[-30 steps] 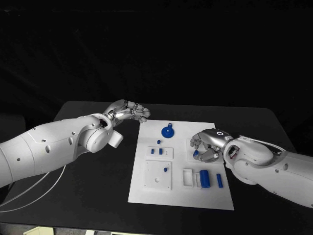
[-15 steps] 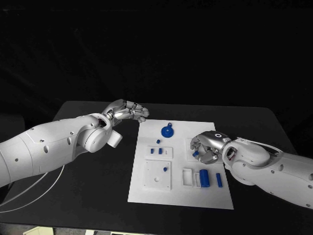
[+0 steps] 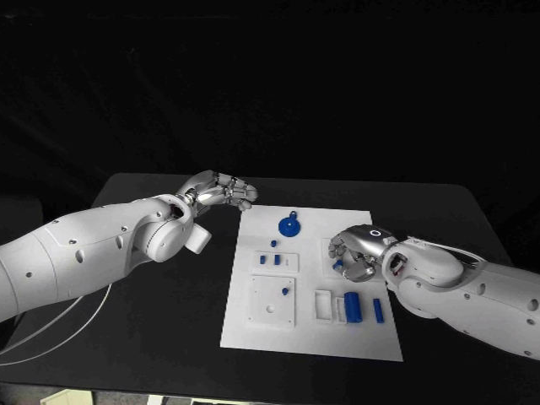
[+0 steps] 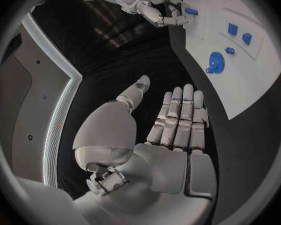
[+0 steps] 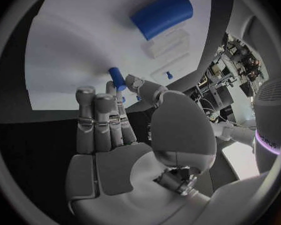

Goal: Assemble the parts on the task board

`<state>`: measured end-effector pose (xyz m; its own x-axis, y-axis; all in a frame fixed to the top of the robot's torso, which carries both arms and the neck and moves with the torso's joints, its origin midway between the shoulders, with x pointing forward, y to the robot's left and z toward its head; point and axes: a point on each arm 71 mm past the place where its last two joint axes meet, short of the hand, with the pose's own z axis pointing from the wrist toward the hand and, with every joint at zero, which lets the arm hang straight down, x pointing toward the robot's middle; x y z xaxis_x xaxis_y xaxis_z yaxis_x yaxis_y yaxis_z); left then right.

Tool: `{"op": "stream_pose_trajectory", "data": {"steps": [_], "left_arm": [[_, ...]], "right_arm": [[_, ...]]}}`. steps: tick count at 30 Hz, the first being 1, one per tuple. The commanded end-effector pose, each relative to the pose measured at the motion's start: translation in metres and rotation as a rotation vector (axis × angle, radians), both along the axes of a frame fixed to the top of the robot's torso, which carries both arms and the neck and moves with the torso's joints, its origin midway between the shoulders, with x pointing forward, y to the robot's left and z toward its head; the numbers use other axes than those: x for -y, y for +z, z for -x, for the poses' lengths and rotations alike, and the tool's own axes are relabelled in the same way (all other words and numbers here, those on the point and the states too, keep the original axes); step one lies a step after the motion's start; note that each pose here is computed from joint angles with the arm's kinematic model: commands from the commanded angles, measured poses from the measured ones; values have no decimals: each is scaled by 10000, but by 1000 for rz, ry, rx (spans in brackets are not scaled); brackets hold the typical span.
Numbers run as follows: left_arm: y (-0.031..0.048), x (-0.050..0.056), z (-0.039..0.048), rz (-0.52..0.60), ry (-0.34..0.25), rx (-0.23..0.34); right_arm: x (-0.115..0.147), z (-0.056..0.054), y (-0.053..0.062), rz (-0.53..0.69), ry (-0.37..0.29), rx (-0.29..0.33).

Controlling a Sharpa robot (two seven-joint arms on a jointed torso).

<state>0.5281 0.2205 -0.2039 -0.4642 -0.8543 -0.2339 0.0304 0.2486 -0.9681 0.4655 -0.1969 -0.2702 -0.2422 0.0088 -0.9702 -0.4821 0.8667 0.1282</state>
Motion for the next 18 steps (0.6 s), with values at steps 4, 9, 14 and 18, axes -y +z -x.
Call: {"op": "stream_pose_trajectory", "data": {"steps": [4, 9, 14, 18], "left_arm": [[10, 19, 7, 11, -17, 2], [10, 21, 10, 11, -18, 0], [10, 22, 10, 12, -19, 0], [9, 19, 11, 11, -19, -1]], "right_arm": [[10, 5, -26, 26, 0, 8], [17, 2, -29, 34, -7, 8], [17, -2, -31, 35, -9, 8], [15, -5, -39, 40, -9, 4]]}}
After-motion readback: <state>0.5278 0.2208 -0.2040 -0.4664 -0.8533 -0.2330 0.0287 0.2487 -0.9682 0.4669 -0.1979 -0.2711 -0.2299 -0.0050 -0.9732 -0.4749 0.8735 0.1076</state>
